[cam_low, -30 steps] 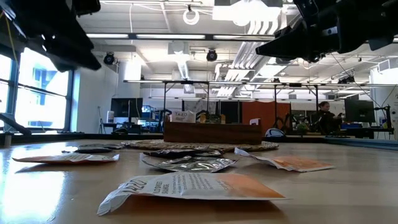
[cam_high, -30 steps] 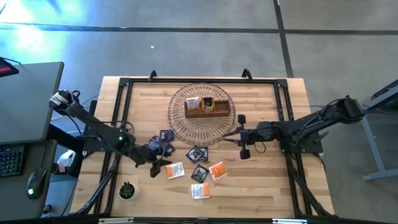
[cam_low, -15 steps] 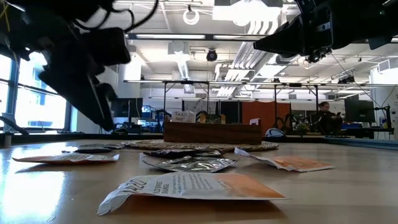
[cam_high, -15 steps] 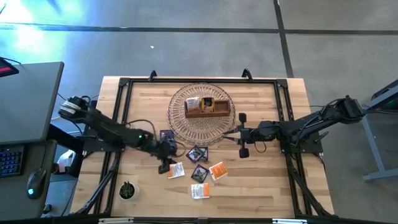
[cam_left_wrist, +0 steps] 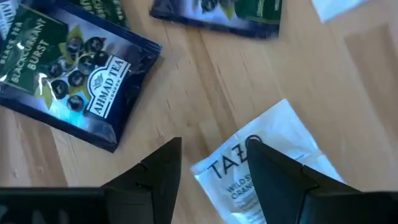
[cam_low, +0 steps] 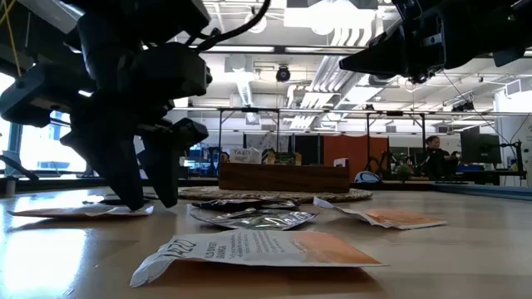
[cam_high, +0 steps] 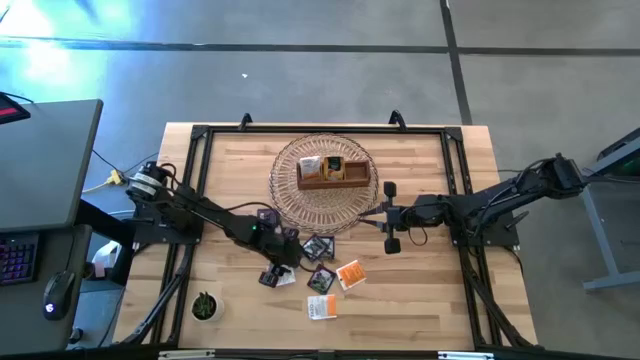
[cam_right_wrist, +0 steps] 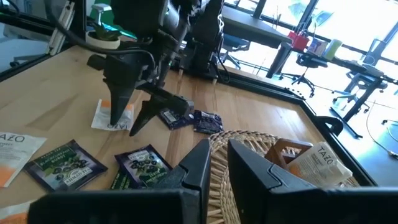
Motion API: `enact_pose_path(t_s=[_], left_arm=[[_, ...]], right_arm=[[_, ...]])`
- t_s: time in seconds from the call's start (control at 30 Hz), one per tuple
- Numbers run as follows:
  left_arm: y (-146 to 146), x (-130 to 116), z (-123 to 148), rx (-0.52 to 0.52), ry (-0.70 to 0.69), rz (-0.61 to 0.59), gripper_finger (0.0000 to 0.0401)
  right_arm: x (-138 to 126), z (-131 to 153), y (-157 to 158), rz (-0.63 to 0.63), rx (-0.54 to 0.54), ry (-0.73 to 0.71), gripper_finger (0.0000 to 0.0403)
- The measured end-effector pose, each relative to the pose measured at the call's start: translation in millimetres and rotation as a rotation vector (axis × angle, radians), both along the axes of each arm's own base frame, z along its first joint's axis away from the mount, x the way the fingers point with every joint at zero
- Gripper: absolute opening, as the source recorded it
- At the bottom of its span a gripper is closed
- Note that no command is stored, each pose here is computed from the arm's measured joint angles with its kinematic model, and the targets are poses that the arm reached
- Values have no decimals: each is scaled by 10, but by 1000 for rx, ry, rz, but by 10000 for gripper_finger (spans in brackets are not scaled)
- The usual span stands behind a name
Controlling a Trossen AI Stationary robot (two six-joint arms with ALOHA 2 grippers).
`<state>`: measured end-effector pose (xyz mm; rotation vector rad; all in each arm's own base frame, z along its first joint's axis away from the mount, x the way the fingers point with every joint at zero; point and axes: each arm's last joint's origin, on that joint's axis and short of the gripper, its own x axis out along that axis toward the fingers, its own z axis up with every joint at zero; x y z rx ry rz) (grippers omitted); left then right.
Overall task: Pick & Place Tea
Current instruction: Put the white tea bag into the left section of the wooden organizer
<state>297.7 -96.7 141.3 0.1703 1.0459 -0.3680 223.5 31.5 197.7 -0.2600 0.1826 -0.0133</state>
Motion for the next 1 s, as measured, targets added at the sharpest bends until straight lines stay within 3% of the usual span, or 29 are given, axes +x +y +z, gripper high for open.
enact_pose_path(t_s=[0.3,0.53,0.8,1.0], left_arm=[[-32,145,363,116,53,-86,139],[-51,80,401,44,162,-121,123],[-43,113,402,61,119,-123,141],[-43,142,282,119,136,-144,191]], right_arm=[[-4,-22,-1,0,-1,23,47],[-6,-31,-1,-2,4,31,45],[-7,-36,-1,-2,4,37,44],[-7,-36,-1,-3,9,36,46]])
